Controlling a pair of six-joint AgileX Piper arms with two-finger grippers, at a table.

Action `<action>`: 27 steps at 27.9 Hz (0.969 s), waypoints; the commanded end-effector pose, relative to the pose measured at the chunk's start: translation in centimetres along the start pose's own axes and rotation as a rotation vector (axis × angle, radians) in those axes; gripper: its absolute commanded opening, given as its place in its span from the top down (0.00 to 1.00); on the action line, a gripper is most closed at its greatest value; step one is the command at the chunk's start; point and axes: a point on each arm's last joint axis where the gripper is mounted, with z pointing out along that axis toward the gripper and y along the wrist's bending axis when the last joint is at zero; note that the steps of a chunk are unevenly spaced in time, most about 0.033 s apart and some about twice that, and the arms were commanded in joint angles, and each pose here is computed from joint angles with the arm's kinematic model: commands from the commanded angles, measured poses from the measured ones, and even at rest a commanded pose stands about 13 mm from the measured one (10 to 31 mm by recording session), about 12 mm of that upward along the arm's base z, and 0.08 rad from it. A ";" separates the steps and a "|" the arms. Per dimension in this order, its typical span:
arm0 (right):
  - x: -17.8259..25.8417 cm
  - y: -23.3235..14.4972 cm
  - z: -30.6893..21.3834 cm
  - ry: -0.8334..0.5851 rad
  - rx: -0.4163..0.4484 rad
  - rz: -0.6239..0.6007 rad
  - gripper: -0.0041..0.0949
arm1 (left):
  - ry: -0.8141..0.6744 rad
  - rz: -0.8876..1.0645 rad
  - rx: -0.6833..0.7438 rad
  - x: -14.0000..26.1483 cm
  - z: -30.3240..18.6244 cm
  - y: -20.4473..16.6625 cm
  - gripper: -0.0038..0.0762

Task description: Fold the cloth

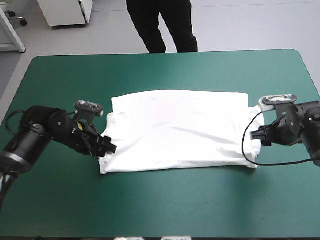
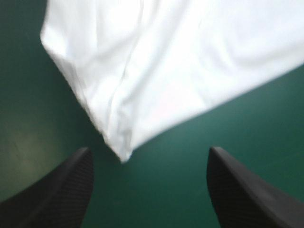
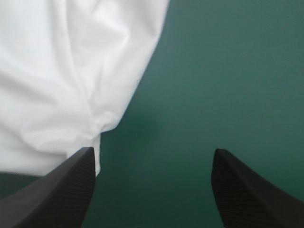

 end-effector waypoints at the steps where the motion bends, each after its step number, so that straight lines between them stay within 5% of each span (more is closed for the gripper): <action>1: -1.6 -1.7 -3.9 -0.164 0.104 0.058 0.29 | -0.313 0.024 0.009 -2.4 -6.5 -1.0 0.33; 10: -4.7 -1.4 -2.5 -0.202 0.090 0.100 0.29 | -0.654 0.063 -0.028 -5.2 -12.9 -1.6 0.33; 21: -7.1 0.0 7.0 -0.007 0.081 0.049 0.29 | -0.599 0.064 -0.023 -4.7 -12.8 -1.6 0.33; 27: -7.3 -1.7 10.8 0.049 0.037 0.131 0.29 | -0.574 0.061 -0.020 -4.6 -12.7 -1.6 0.33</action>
